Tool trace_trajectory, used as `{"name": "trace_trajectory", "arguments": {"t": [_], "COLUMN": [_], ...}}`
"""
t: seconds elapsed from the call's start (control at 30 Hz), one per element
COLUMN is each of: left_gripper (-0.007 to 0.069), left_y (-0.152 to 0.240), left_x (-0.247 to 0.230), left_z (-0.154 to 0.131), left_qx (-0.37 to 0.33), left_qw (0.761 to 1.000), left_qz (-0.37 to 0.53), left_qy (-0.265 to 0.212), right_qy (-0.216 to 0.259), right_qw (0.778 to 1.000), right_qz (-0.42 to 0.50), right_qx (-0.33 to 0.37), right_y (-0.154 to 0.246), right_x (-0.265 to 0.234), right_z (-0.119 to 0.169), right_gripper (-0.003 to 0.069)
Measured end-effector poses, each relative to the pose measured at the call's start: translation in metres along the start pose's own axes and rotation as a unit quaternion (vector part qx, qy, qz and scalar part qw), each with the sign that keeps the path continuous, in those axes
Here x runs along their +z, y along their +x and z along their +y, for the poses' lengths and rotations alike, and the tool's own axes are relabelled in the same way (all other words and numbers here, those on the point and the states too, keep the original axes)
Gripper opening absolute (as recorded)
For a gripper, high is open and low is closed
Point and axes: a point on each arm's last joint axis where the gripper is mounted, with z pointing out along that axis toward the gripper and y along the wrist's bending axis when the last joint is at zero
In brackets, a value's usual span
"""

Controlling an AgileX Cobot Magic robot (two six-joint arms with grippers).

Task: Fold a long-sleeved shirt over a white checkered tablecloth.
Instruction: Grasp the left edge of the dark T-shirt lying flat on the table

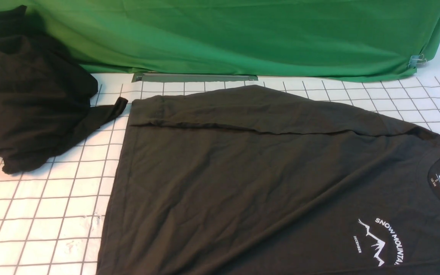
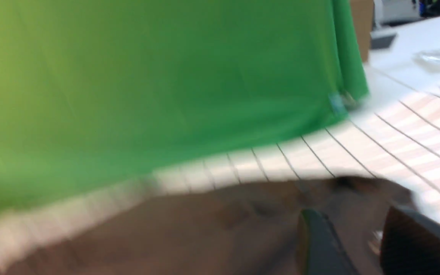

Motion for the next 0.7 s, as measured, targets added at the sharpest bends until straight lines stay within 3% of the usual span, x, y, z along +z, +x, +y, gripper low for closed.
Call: {"name": "trace_trajectory", "arguments": {"t": [0.1,0.17,0.2,0.27,0.4,0.47,0.53,0.57,0.67,0.7], "left_gripper": [0.0018,0.0018,0.0018,0.0018,0.0018,0.0004,-0.0005,-0.0006,-0.0007,-0.0007], "left_y": [-0.012,-0.01,-0.008,0.014,0.061,0.091,0.121,0.124,0.152,0.165], "left_x": [0.025,0.05,0.054,0.078,0.095,0.096,0.087,0.085,0.071,0.064], "left_z": [-0.021,-0.028,-0.027,-0.016,0.012,0.032,0.048,0.049,0.051,0.045], "left_qx": [0.05,0.105,0.115,0.15,0.153,0.133,0.12,0.121,0.13,0.145], "left_qw": [0.993,0.961,0.952,0.884,0.759,0.683,0.607,0.599,0.547,0.528], "left_qz": [0.105,0.24,0.267,0.418,0.609,0.695,0.763,0.769,0.809,0.822], "left_qy": [-0.035,-0.09,-0.1,-0.145,-0.17,-0.181,-0.187,-0.187,-0.171,-0.157], "right_qy": [-0.015,-0.021,-0.021,-0.026,-0.034,-0.038,-0.045,-0.048,-0.056,-0.061], "right_qw": [0.997,0.996,0.995,0.995,0.993,0.996,0.997,0.997,0.987,0.975], "right_qz": [-0.036,-0.049,-0.051,-0.063,-0.061,-0.022,0.05,0.054,0.141,0.197], "right_qx": [0.066,0.077,0.077,0.078,0.091,0.083,0.026,0.016,-0.044,-0.08], "right_y": [-0.007,-0.009,-0.01,-0.012,-0.016,-0.026,-0.044,-0.049,-0.064,-0.068], "right_x": [0.0,-0.001,-0.001,-0.001,-0.001,-0.002,-0.001,-0.001,0.007,0.015], "right_z": [0.002,0.003,0.003,0.004,0.007,0.016,0.032,0.036,0.051,0.058], "right_gripper": [0.0242,0.0242,0.0242,0.0242,0.0219,0.0146,0.0039,0.0035,0.0009,0.0006]}}
